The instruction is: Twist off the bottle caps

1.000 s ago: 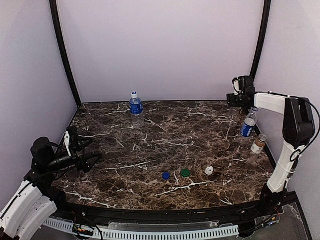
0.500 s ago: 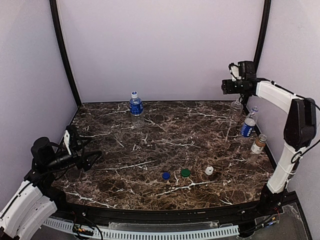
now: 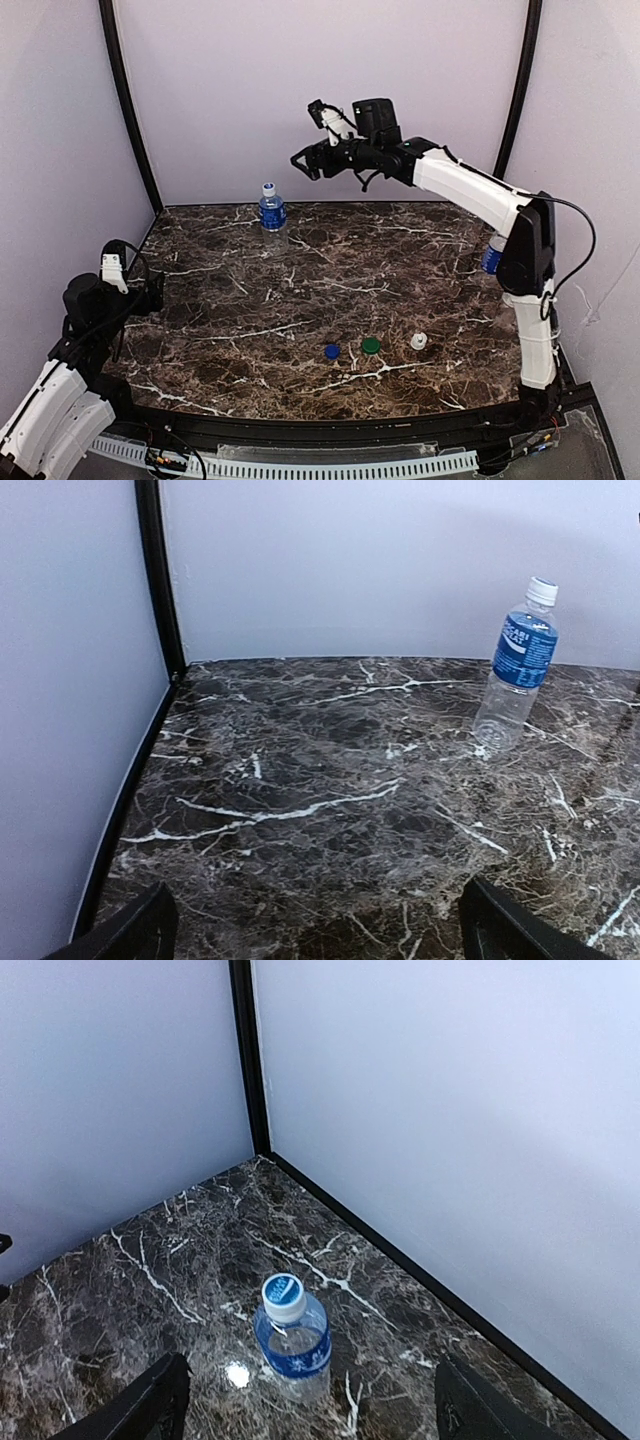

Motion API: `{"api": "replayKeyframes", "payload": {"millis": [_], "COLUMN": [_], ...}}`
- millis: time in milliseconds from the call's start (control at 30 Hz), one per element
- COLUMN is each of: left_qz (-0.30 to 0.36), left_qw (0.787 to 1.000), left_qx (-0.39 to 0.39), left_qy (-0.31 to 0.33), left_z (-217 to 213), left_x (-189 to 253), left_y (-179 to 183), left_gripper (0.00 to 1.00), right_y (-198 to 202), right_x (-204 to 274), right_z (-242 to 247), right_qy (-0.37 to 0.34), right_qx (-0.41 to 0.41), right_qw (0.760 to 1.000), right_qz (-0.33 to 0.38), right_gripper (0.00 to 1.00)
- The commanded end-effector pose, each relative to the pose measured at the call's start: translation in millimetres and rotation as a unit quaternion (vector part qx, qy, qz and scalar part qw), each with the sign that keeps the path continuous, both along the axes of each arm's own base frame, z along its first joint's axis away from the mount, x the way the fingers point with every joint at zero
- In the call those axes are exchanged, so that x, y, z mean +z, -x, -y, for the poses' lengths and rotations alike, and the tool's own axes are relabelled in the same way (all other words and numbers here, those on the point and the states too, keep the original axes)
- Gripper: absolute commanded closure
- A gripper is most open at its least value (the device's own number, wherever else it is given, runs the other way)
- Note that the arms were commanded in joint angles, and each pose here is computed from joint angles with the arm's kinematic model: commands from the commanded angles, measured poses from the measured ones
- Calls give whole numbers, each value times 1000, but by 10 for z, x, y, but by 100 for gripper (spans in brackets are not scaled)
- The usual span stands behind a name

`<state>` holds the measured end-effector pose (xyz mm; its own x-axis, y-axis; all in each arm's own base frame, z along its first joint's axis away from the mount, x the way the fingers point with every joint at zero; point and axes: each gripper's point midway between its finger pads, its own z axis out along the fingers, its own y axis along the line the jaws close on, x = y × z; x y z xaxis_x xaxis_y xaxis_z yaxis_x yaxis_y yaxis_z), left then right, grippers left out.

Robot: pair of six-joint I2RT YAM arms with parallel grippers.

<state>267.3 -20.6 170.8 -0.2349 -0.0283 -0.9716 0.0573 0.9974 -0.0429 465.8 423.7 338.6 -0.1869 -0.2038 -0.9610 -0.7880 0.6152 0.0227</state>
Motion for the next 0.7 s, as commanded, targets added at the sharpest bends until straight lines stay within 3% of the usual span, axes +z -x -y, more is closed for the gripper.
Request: {"api": "replayKeyframes", "payload": {"millis": [0, 433, 667], "left_qz": [-2, 4, 6], "left_qw": [998, 999, 999], "left_qx": [65, 41, 32], "left_qy": [-18, -10, -5], "left_z": [-260, -184, -151], "left_x": [-28, -25, -24], "left_y": [20, 2, 0], "left_gripper": [1, 1, 1], "right_y": [-124, -263, -395], "right_x": [-328, -641, -960], "right_z": [-467, -1185, -1298], "right_qy": [-8, -98, -108], "right_qx": [20, 53, 27], "right_qw": [1000, 993, 993], "right_qz": [-20, 30, 45], "right_gripper": [18, 18, 31]}}
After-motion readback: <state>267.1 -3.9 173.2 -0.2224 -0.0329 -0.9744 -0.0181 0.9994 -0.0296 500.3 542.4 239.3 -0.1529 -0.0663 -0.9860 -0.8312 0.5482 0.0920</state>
